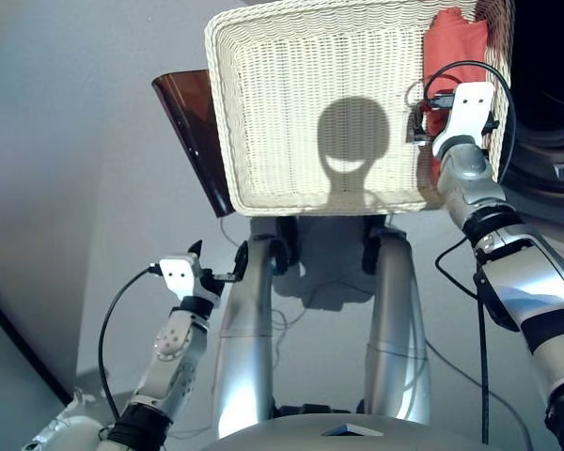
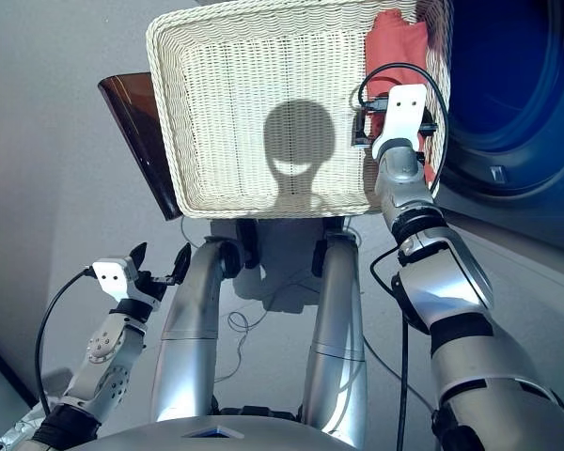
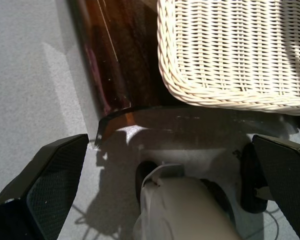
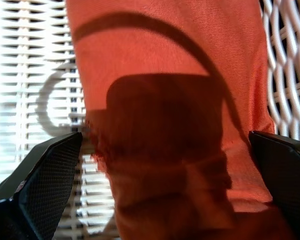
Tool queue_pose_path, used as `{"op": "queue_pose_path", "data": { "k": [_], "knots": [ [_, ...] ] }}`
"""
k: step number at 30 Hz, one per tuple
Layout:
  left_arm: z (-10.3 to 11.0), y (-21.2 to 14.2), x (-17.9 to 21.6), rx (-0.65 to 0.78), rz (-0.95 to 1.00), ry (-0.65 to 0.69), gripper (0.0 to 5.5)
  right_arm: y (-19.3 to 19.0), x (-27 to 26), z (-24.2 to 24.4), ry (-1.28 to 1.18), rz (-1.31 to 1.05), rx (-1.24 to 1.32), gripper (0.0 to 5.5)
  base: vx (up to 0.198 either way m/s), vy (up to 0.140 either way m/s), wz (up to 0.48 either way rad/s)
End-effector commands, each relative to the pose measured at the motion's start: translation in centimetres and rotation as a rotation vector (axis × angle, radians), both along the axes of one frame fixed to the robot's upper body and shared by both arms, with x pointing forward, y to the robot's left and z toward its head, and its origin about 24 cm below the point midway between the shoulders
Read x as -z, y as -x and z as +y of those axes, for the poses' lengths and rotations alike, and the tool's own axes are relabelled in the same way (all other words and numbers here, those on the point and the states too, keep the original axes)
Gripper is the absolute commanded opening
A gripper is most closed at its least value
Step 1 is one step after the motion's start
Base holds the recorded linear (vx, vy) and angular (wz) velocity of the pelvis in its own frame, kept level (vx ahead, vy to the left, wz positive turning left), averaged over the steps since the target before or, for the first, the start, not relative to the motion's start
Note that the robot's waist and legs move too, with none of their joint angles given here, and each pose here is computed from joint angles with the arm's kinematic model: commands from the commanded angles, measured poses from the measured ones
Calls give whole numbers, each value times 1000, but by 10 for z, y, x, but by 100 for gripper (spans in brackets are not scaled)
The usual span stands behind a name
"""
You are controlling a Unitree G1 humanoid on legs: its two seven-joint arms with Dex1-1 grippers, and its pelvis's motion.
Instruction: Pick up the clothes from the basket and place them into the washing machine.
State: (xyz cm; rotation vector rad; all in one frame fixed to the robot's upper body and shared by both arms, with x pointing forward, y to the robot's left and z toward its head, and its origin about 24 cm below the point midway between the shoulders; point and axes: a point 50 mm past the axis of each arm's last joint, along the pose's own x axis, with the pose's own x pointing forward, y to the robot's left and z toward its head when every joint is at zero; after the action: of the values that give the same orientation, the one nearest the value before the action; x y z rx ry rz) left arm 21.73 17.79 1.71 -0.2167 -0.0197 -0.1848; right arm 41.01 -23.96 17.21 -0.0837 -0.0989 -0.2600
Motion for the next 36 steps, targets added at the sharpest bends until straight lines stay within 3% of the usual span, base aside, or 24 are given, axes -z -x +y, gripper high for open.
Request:
{"op": "queue_pose_path", "data": {
  "k": [1, 5, 6, 7, 8, 27, 32, 36],
  "knots": [
    [-3, 4, -9, 16, -48, 26, 550, 4, -7, -22, -145, -41, 96, 550, 0, 0, 0],
    [-3, 4, -9, 21, -48, 28, 550, 12, 0, -43, -250, -51, 158, 550, 0, 0, 0],
    [-3, 4, -9, 25, -47, 29, 550, 15, 3, -49, -255, -37, 169, 371, 0, 0, 0],
    [-3, 4, -9, 28, -45, 28, 550, 16, 5, -53, -251, -31, 177, 121, 0, 0, 0],
    [-4, 4, -8, 32, -44, 29, 550, 17, 5, -56, -247, -27, 179, 0, 0, 0, 0],
    [-6, 6, -7, 34, -30, 55, 550, 23, 4, -70, -190, -12, 177, 0, 0, 0, 0],
    [-1, 4, -8, -5, -43, 55, 550, 21, -17, -46, -216, -214, 75, 0, 0, 0, 0],
    [6, 5, -7, -55, -44, 41, 550, 46, -26, -28, -258, -453, 0, 0, 0, 0, 0]
  ]
}}
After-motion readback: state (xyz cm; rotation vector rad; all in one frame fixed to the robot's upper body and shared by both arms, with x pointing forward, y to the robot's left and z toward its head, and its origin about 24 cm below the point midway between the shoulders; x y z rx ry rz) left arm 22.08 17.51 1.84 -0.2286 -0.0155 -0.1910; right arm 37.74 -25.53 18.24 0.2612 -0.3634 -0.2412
